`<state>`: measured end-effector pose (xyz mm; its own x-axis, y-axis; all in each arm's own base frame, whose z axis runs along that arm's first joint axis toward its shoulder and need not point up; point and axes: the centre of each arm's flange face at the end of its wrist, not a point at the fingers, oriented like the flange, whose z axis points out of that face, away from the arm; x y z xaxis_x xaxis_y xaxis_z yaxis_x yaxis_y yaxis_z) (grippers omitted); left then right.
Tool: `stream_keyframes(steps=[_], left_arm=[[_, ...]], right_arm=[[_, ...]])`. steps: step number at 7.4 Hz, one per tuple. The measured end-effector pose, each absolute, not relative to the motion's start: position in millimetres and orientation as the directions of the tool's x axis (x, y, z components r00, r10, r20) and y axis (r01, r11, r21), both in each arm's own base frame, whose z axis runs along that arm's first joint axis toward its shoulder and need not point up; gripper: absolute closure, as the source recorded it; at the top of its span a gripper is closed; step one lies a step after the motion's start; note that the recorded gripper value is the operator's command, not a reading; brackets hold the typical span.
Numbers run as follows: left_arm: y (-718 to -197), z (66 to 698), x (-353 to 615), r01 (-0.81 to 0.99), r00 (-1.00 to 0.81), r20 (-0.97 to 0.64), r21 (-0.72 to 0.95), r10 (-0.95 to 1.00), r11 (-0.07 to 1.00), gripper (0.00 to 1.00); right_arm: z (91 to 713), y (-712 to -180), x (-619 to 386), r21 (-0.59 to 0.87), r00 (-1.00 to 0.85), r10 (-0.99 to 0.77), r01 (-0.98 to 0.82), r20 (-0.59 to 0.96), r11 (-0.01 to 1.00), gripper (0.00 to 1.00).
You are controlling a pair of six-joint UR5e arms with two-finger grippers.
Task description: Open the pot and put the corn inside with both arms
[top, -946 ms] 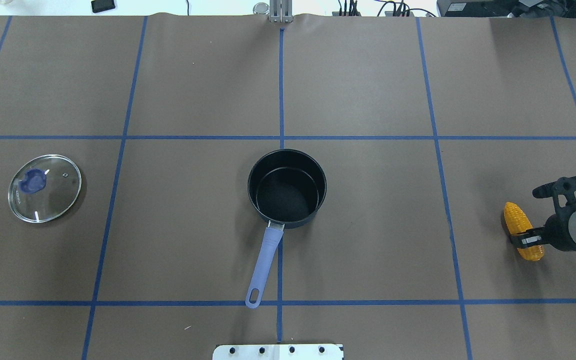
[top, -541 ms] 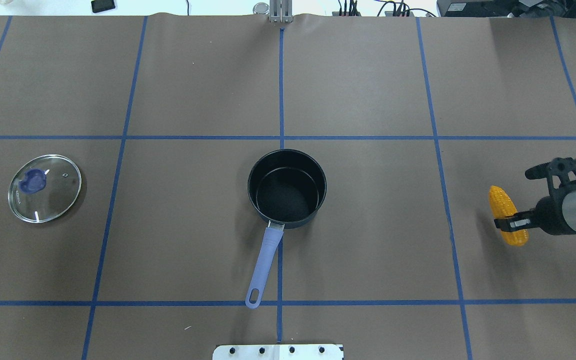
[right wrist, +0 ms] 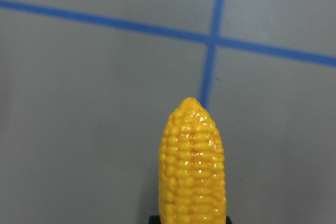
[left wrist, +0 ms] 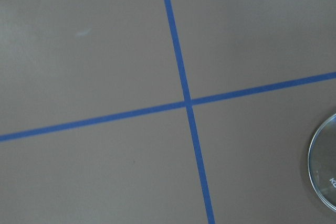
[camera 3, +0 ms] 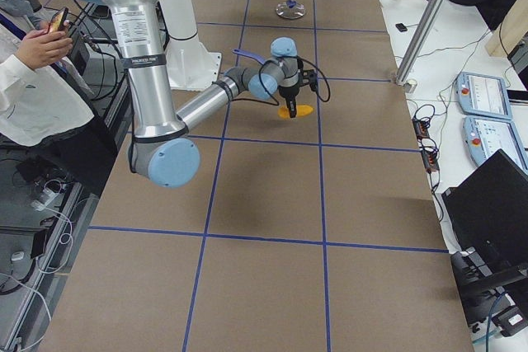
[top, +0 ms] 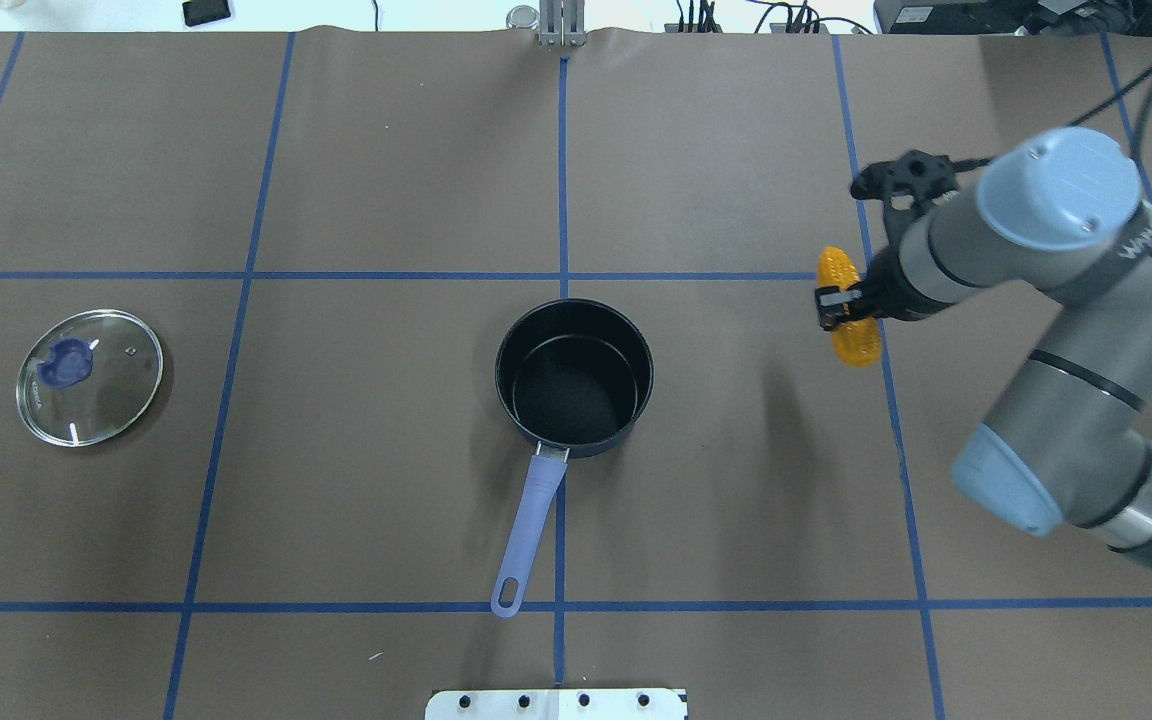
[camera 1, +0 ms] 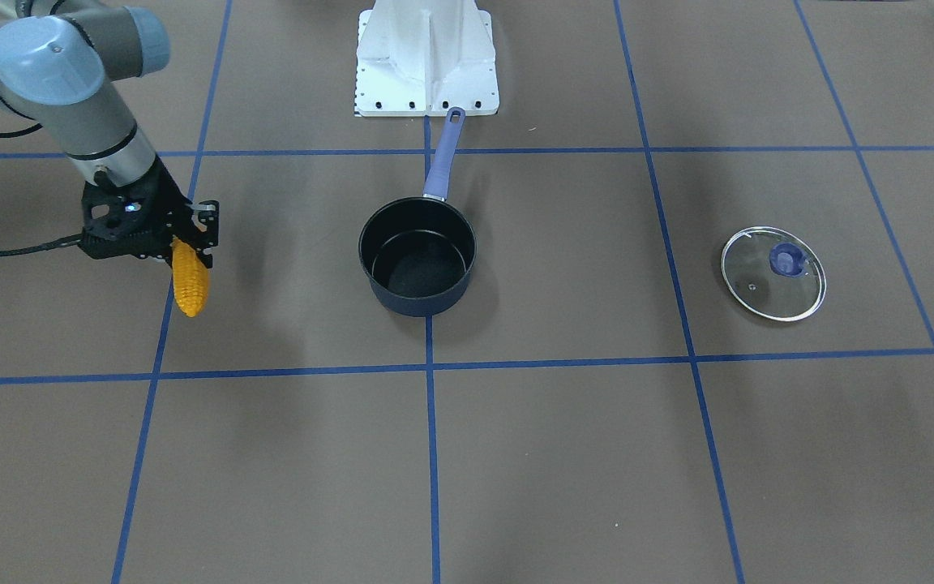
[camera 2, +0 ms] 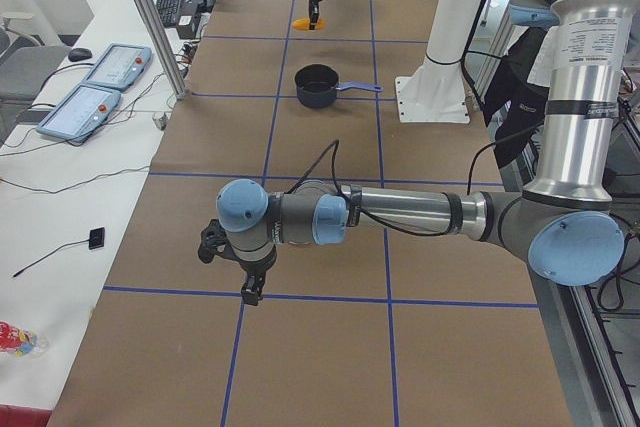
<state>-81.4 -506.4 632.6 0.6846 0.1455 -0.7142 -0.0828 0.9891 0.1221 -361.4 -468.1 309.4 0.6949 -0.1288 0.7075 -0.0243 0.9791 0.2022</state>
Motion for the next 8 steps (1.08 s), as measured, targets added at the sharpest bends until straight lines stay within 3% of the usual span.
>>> stream_keyframes(steps=[3,5,6,7,8], left_arm=[[-503,633,-81,-0.082,0.686,-0.715,0.107,0.134,0.991,0.02],[-504,631,-81,-0.080,0.686,-0.715,0.108,0.133,0.991,0.02],[-504,632,-81,-0.080,0.686,-0.716,0.107,0.133,0.991,0.02],[-503,632,-80,-0.080,0.685,-0.716,0.107,0.133,0.991,0.02],[-503,632,-80,-0.080,0.685,-0.716,0.106,0.132,0.991,0.02]], right_arm=[[171,-456,-453,0.132,0.685,-0.032,-0.094,0.728,0.987,1.00],[135,-439,-528,0.114,0.714,0.010,-0.126,0.700,0.985,1.00],[132,-430,-554,0.114,0.728,0.015,-0.127,0.685,0.985,0.89],[132,-425,-568,0.116,0.733,0.012,-0.125,0.681,0.985,0.37],[136,-425,-579,0.123,0.730,0.007,-0.125,0.683,0.984,0.00]])
